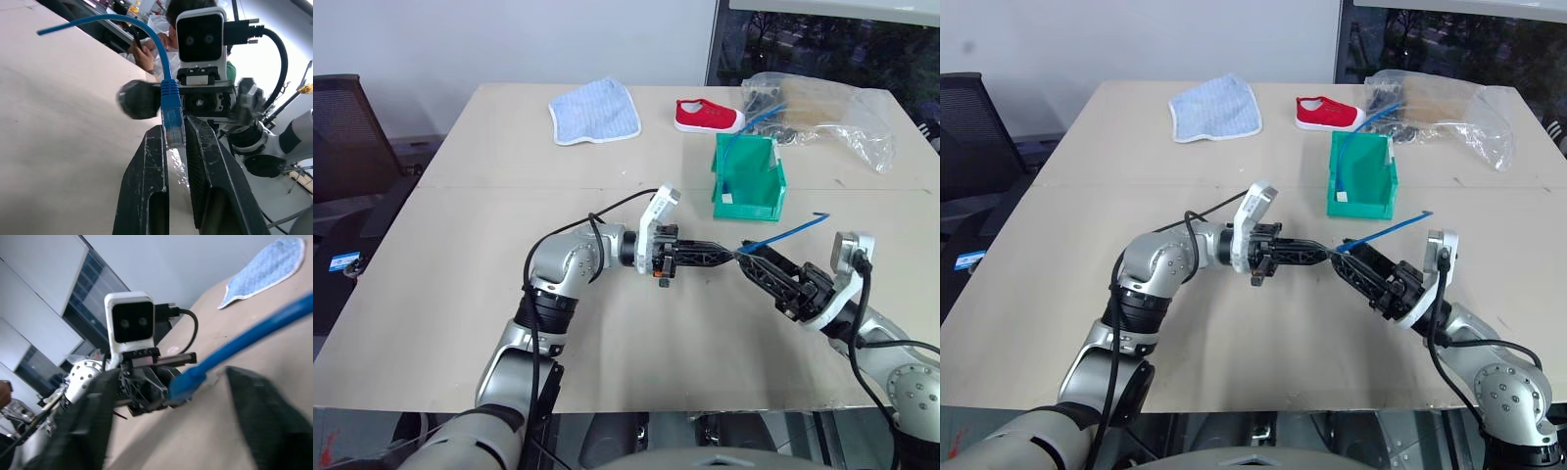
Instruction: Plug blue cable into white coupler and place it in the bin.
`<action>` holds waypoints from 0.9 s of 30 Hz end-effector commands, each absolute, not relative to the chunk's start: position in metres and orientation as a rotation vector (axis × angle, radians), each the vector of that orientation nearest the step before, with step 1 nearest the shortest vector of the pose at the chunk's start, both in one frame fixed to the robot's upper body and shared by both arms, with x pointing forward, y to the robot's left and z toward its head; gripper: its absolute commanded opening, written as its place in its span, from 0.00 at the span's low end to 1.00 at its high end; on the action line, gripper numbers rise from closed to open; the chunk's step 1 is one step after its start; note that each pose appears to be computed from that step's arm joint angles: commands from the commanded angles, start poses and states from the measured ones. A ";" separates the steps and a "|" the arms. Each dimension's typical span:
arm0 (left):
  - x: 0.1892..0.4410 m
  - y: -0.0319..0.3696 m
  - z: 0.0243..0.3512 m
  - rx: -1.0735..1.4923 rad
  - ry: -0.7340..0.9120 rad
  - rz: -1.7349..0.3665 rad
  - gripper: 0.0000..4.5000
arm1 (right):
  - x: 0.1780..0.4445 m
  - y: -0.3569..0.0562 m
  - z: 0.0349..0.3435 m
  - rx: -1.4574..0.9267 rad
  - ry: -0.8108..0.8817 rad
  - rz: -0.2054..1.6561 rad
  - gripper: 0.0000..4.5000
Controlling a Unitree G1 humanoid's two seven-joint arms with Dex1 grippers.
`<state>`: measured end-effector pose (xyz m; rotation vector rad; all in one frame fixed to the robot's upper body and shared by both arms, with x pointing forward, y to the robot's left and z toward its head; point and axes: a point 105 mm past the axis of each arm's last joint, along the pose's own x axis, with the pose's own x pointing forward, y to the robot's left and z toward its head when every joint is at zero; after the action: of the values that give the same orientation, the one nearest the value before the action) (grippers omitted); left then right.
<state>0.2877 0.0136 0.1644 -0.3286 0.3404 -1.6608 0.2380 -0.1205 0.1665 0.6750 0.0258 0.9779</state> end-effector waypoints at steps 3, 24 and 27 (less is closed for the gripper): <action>0.284 0.011 0.174 -0.322 0.291 -1.693 0.00 | 0.231 -0.115 0.178 0.661 0.007 1.034 0.11; 0.289 0.069 0.213 0.012 -0.154 -1.043 0.68 | 0.257 -0.151 0.176 0.628 -0.053 0.860 0.00; 0.292 0.096 0.209 0.041 -0.172 -0.786 0.68 | 0.264 -0.160 0.179 0.609 -0.078 0.830 0.00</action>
<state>0.2921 0.0844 0.1972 0.0085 -0.1049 -0.9124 0.2623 -0.1514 0.1656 0.6444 -0.0145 0.8396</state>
